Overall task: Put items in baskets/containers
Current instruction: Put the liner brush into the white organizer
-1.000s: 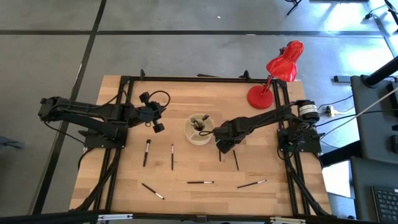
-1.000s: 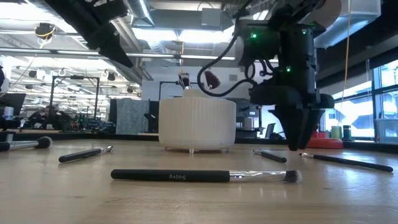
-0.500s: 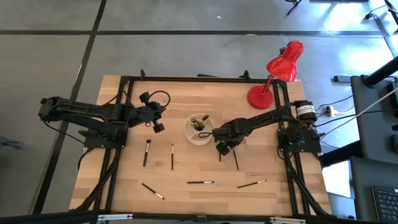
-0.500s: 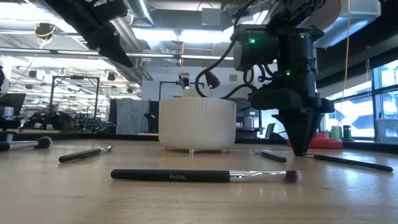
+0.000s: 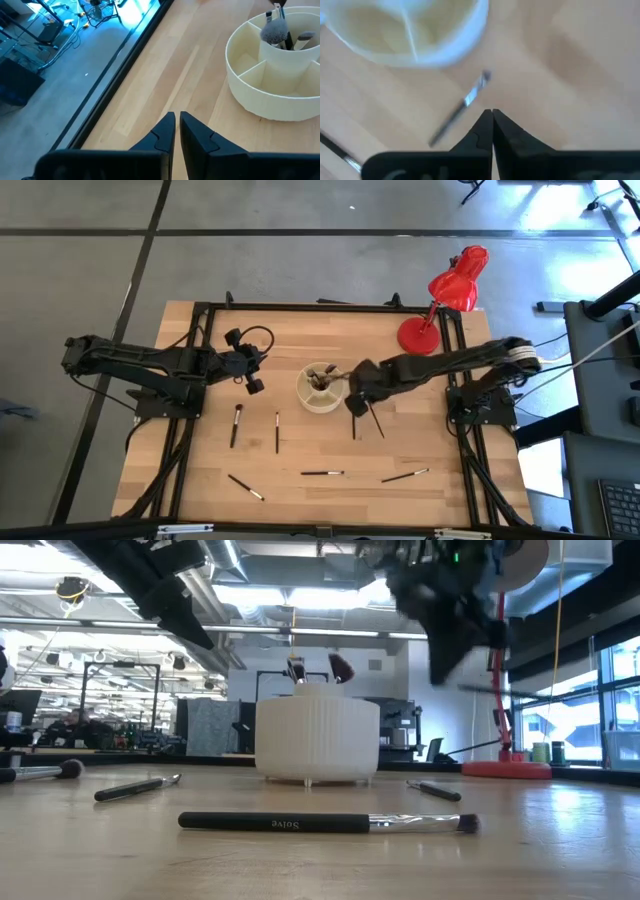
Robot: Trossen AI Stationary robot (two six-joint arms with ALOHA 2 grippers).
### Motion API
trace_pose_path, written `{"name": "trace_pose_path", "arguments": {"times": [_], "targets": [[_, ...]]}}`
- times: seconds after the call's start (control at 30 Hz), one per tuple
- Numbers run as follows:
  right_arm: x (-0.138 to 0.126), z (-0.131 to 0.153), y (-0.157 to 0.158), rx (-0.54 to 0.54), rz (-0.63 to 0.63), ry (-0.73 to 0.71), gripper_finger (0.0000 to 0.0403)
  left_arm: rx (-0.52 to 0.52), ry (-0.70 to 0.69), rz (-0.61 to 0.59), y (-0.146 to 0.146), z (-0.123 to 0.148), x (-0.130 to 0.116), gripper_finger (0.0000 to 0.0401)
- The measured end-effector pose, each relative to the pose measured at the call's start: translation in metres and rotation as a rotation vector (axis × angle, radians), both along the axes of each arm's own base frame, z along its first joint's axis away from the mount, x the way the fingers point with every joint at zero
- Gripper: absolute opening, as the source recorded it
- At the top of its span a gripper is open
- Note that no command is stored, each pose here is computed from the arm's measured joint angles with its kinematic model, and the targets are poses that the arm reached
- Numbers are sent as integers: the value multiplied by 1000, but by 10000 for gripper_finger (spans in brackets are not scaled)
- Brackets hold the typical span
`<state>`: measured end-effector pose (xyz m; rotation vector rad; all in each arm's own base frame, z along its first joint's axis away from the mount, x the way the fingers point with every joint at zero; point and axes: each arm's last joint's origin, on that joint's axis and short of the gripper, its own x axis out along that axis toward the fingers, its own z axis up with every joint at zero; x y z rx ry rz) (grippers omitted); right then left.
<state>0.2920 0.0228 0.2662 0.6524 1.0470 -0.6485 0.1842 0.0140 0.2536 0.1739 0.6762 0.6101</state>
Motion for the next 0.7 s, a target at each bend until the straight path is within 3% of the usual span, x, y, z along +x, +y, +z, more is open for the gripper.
{"name": "trace_pose_path", "arguments": {"times": [0.23, 0.7], "targets": [[-10, 40, 4, -271, -29, -202, 1, -3, -2, 1, 0, 0, 0, 20], [32, 81, 9, -709, 47, -602, 1, -6, -22, 6, 0, 1, 1, 20]]}}
